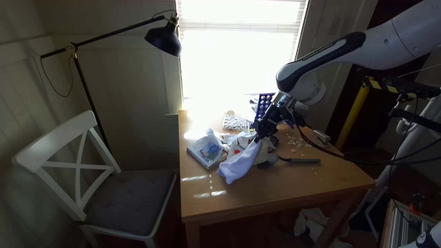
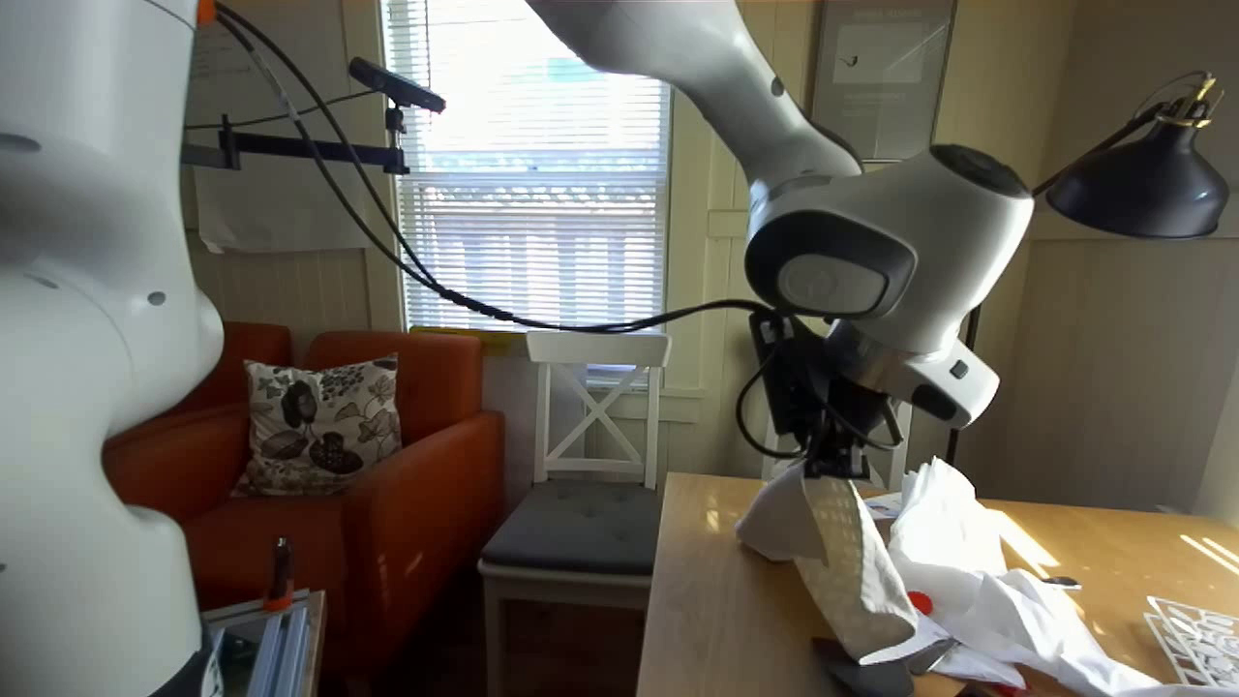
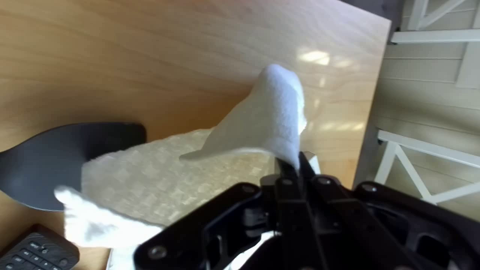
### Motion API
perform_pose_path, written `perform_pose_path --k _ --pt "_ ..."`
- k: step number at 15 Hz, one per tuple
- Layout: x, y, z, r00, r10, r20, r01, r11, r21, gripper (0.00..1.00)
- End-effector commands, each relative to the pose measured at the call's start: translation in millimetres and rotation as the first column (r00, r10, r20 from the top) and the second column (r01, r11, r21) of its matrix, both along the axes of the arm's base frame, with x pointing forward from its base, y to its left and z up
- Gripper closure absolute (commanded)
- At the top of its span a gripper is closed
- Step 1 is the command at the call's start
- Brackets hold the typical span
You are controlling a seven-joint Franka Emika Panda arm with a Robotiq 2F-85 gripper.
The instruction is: Fold the towel
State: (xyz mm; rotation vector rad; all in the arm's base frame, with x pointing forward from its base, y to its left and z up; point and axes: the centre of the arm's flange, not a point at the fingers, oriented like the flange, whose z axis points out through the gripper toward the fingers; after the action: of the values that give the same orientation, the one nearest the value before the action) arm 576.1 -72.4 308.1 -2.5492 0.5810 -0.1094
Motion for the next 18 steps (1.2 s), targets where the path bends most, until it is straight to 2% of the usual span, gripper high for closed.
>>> perform_pose_path --k 1,4,7,9,13,18 --pt "13.1 -3.8 13.7 0.999 -0.03 -0.042 0.034 0.994 0.103 0.99" --pt "22.5 14.1 -15.7 0.981 0.048 -0.188 -0.023 0.991 0.133 0.99" --pt "20.5 40.0 -52.2 0.94 0.122 -0.318 -0.067 0.981 0.18 0.99" --pt "21.0 48.3 -67.4 0.927 0.097 -0.362 -0.043 0.987 0.156 0.99" --pt "46.0 52.6 -94.7 0.933 -0.051 -0.356 0.063 0.998 0.022 0.99" --pt "91.5 59.5 -86.5 0.945 -0.129 -0.302 0.116 0.991 -0.059 0.99"
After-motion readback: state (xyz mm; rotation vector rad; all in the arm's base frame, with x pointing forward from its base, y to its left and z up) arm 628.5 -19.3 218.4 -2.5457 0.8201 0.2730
